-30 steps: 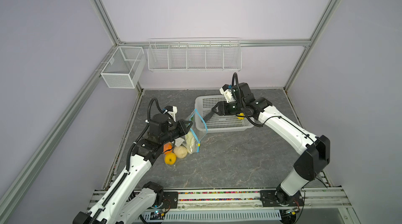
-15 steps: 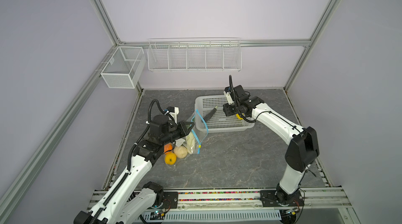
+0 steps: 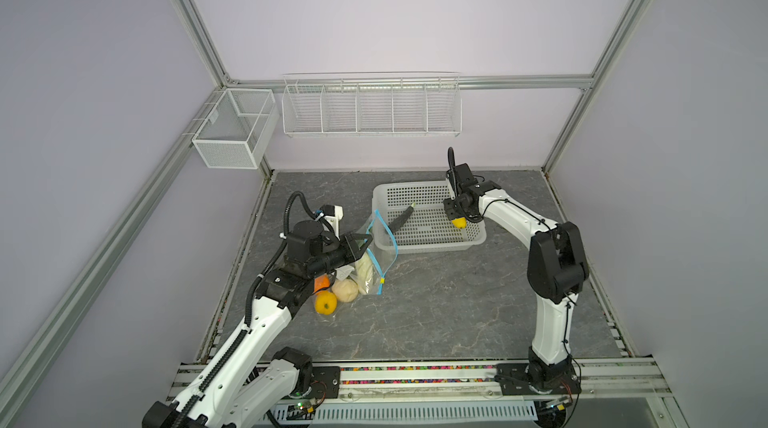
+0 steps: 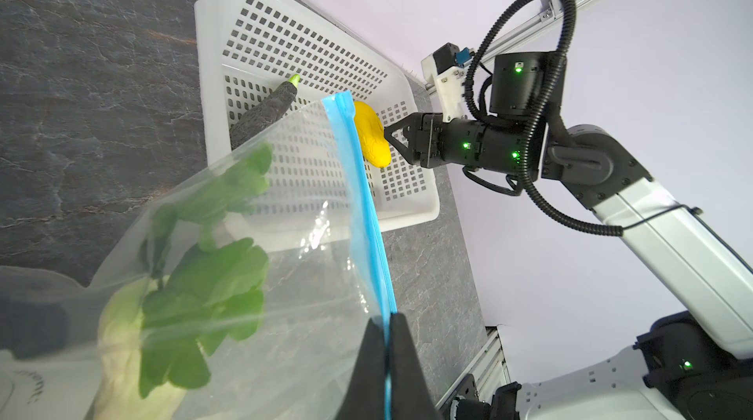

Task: Place the food in the zip-top bag and seal the zipper
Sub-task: 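Lower the right gripper and close it on the yellow squash, then carry the yellow squash with the right gripper to the bag mouth, then lower the squash into the bag and open the right gripper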

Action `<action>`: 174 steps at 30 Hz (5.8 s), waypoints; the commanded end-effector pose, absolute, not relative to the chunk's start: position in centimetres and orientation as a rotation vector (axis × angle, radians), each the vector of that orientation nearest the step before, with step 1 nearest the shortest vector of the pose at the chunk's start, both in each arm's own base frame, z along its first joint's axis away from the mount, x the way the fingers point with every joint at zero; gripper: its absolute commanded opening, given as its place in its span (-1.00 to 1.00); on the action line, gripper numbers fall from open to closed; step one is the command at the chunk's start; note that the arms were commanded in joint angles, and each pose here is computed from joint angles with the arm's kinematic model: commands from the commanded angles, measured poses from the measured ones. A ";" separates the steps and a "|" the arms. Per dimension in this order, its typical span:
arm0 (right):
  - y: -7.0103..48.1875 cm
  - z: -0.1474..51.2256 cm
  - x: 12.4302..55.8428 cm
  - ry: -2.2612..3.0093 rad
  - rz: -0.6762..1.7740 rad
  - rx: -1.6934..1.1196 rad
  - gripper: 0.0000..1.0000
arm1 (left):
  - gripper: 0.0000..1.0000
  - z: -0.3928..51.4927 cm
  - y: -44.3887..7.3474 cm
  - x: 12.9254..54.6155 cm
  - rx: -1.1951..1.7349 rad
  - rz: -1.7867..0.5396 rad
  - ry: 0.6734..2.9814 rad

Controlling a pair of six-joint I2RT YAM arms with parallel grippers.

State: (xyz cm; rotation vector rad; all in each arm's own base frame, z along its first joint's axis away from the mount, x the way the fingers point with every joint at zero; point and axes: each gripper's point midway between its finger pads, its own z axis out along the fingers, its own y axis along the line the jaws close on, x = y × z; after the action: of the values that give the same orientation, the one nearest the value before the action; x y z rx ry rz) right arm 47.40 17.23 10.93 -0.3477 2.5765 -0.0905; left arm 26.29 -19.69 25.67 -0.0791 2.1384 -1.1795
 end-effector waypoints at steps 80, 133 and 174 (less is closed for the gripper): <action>25.8 24.1 34.7 2.506 0.979 -0.450 -0.16 | -1.00 26.2 -19.3 27.2 -0.108 -1.132 2.145; 40.5 21.9 28.3 2.777 1.238 -0.530 -0.16 | -1.00 28.0 -20.6 26.3 -0.068 -1.226 2.070; 37.0 25.8 30.5 2.498 0.980 -0.372 0.19 | -1.00 26.6 -19.4 25.8 -0.084 -1.137 2.091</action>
State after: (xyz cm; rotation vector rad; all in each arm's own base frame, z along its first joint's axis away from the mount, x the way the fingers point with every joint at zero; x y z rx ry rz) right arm 29.42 38.03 24.30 -0.3783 2.6092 1.0610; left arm 25.72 -19.74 27.16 -0.0839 2.0818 -1.1746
